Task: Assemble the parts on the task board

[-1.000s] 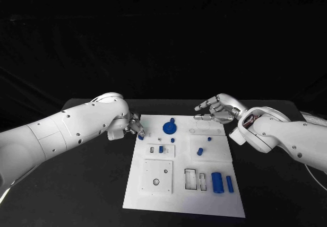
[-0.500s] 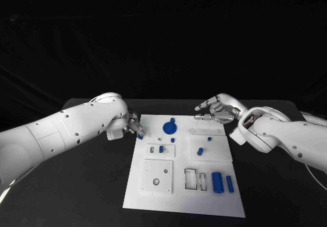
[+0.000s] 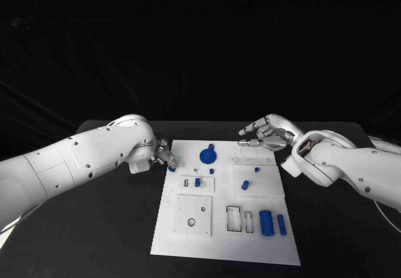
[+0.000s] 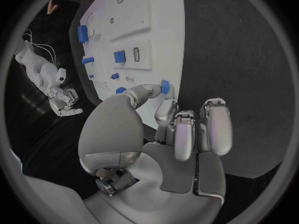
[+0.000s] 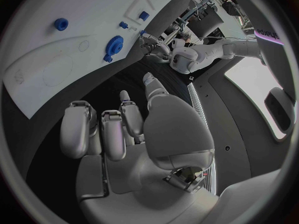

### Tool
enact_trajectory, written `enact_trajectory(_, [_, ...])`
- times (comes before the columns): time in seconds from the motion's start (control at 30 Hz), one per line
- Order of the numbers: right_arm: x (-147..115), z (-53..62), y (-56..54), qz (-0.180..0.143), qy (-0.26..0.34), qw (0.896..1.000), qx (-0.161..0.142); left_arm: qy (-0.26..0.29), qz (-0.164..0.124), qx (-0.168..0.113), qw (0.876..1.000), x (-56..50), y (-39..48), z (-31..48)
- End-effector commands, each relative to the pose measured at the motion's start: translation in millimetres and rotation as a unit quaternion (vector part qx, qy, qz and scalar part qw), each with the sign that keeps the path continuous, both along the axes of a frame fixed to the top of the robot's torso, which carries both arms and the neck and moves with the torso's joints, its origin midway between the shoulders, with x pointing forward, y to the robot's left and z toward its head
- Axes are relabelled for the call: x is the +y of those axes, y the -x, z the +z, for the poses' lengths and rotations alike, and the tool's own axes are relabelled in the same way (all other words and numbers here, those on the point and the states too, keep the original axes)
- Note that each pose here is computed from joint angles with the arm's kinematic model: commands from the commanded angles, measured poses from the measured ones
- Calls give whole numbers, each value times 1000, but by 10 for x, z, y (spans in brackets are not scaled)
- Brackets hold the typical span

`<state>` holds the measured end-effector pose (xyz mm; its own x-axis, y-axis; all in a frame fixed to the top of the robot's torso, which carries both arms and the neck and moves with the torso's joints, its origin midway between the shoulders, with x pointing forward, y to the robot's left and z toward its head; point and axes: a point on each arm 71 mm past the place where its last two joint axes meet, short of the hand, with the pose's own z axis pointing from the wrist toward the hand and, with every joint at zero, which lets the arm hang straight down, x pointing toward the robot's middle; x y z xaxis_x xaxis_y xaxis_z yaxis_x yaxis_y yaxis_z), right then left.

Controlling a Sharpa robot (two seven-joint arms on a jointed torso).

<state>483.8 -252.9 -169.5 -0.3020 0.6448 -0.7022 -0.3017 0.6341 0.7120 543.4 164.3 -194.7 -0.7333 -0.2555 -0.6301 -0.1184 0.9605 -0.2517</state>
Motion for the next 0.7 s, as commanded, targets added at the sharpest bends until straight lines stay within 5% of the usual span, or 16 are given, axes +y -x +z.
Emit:
enact_trajectory(0.03, [15, -5, 8, 9, 0, 1000, 2, 26, 7, 6, 1000, -15, 36, 23])
enact_trajectory(0.7, [27, -6, 6, 10, 0, 1000, 2, 108, 38, 52, 992, -124, 271, 52])
